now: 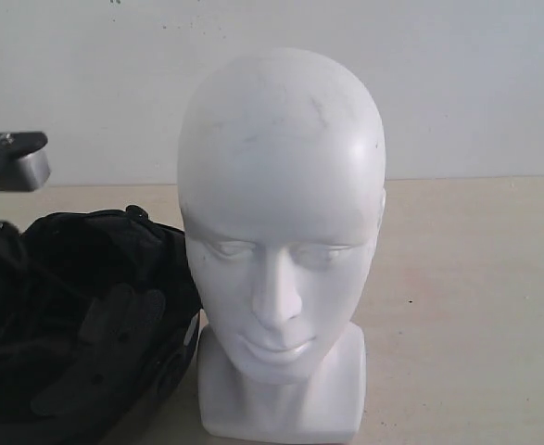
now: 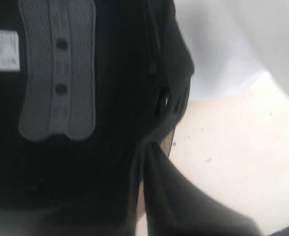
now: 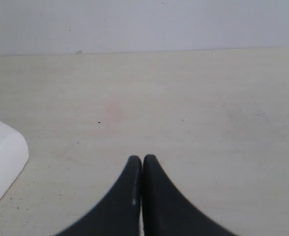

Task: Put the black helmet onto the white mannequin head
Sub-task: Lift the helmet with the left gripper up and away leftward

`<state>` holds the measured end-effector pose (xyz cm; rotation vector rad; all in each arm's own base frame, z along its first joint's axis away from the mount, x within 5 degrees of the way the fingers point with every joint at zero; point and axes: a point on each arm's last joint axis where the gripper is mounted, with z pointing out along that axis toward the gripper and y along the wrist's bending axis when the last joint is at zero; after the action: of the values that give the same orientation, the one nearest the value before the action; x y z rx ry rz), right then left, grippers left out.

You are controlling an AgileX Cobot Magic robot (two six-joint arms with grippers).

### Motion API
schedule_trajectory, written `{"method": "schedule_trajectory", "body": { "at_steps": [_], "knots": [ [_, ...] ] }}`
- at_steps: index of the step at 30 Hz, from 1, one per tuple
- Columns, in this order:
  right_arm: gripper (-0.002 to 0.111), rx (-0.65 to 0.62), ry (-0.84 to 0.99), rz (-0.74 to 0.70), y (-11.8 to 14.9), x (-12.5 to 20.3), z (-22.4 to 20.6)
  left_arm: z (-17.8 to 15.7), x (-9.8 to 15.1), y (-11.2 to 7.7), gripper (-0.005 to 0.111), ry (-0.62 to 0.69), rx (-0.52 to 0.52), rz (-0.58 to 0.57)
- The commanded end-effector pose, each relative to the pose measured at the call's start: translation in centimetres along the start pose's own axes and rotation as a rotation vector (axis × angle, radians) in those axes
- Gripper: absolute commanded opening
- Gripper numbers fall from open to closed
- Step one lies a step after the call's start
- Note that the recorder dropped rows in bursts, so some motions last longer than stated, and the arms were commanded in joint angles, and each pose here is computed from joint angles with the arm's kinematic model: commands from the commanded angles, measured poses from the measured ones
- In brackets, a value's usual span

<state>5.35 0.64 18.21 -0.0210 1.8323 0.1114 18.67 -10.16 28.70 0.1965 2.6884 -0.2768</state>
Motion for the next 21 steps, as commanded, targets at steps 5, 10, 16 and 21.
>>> {"method": "schedule_trajectory", "body": {
  "at_steps": [5, 10, 16, 21],
  "knots": [
    [0.000, 0.001, -0.016, -0.005, 0.0, -0.1, 0.0, 0.3, 1.9, 0.4, 0.004, -0.049, 0.048, 0.011],
    [0.000, 0.001, -0.016, -0.005, 0.0, -0.1, 0.0, 1.4, 1.6, 0.3, 0.004, -0.021, 0.037, 0.042],
    [0.000, 0.001, -0.016, -0.005, 0.0, -0.1, 0.0, 2.0, 1.3, 0.1, 0.015, -0.034, 0.041, 0.064],
    [0.000, 0.001, -0.016, -0.005, 0.0, -0.1, 0.0, 2.9, 0.8, -0.1, 0.054, -0.041, 0.044, 0.072]
  ]
}}
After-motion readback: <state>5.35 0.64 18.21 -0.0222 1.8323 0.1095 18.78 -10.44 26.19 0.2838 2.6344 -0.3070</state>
